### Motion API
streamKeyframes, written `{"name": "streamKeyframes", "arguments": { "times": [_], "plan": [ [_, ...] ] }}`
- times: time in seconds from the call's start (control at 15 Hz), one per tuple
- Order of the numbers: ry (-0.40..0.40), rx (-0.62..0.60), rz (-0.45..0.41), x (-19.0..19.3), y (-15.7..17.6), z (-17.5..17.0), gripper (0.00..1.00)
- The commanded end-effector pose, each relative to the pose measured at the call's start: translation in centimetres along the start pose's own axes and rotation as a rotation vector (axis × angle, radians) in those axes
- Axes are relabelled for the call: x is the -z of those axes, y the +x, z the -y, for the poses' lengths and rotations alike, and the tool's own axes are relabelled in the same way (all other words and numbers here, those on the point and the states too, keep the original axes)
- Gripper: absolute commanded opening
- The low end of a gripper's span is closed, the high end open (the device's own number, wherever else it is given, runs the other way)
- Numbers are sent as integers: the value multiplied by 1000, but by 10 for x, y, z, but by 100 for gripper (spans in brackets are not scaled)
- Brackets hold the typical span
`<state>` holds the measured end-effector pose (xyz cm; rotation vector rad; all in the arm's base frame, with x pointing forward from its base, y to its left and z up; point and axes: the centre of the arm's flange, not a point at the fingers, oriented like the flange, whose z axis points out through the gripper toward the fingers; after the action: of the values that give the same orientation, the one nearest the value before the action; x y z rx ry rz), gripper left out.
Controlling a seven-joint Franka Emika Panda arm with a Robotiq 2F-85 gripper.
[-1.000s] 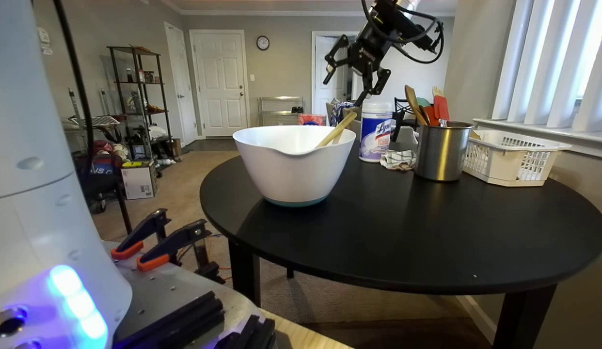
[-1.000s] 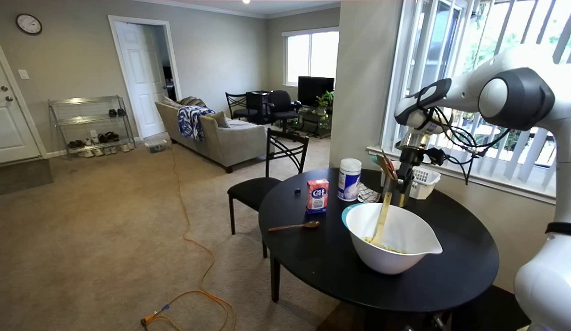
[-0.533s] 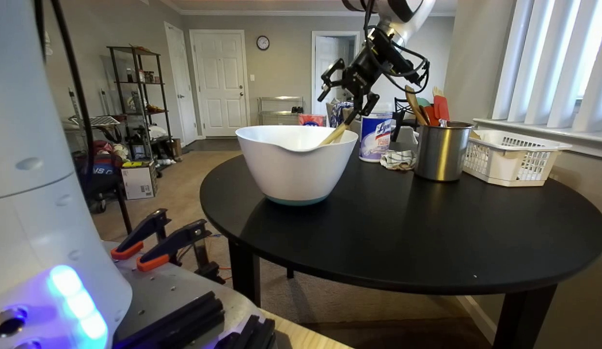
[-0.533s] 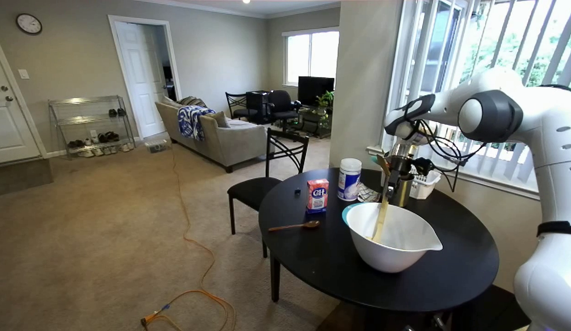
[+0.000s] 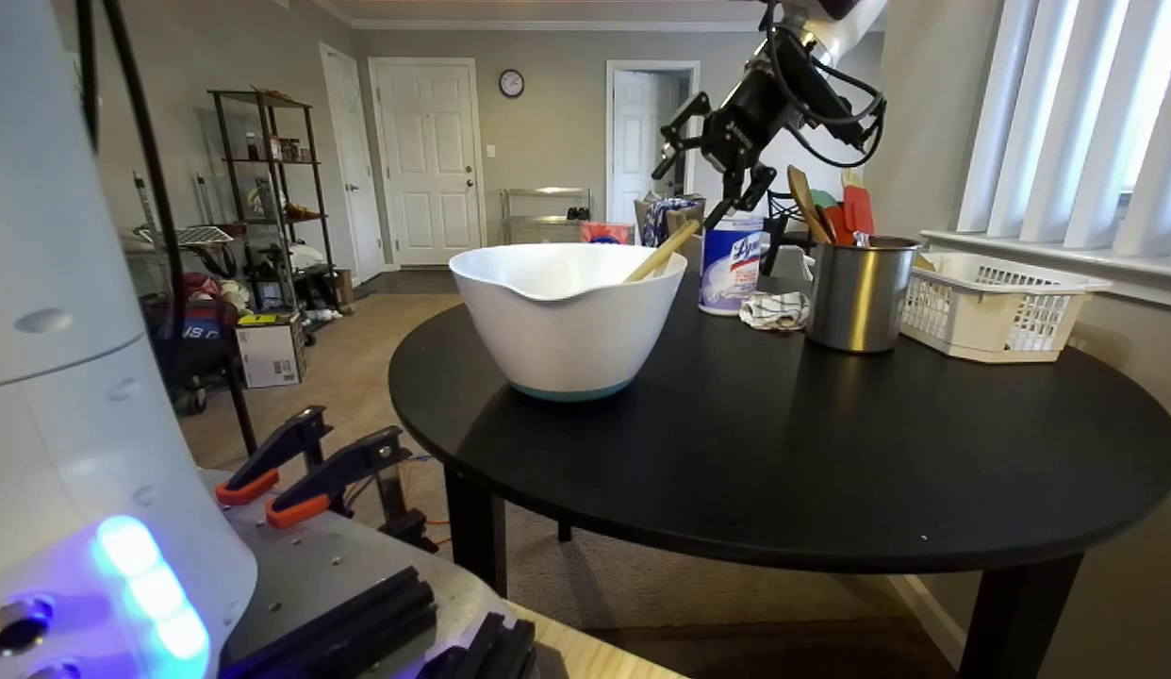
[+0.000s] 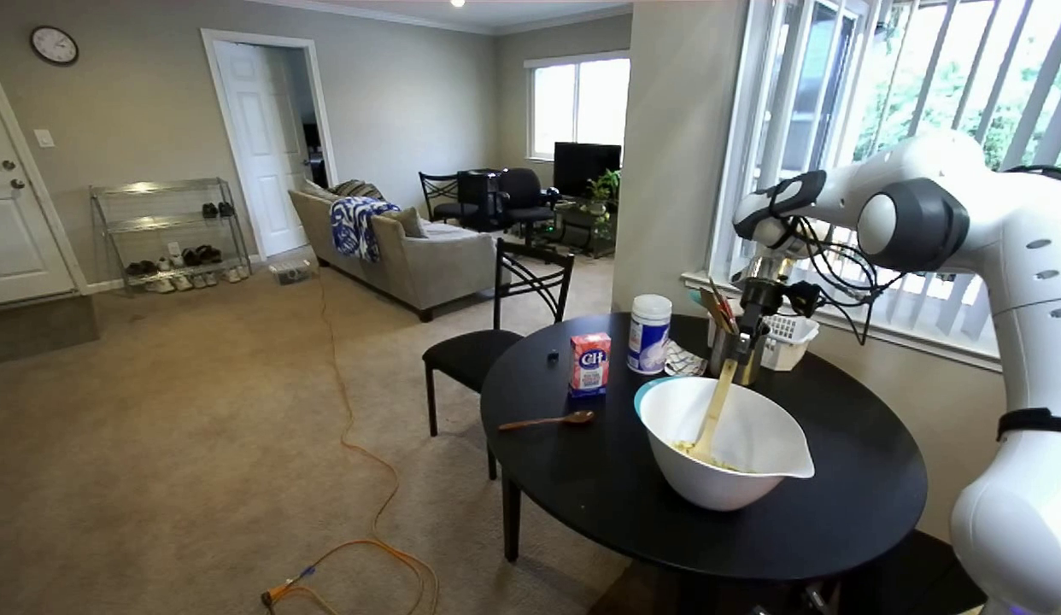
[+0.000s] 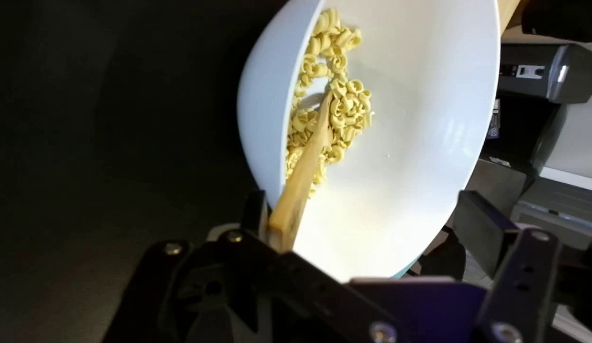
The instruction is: Stir the white bowl with the wooden spoon
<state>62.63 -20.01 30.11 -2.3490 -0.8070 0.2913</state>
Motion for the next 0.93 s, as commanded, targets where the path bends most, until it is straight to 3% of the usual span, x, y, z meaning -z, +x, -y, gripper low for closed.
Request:
{"name": "streamKeyframes", "arguments": {
  "times": [0.0,0.87],
  "plan": [
    [8,29,-2,9,-6,-2,100],
    [43,39,6,-17,22,-7,100]
  ]
}}
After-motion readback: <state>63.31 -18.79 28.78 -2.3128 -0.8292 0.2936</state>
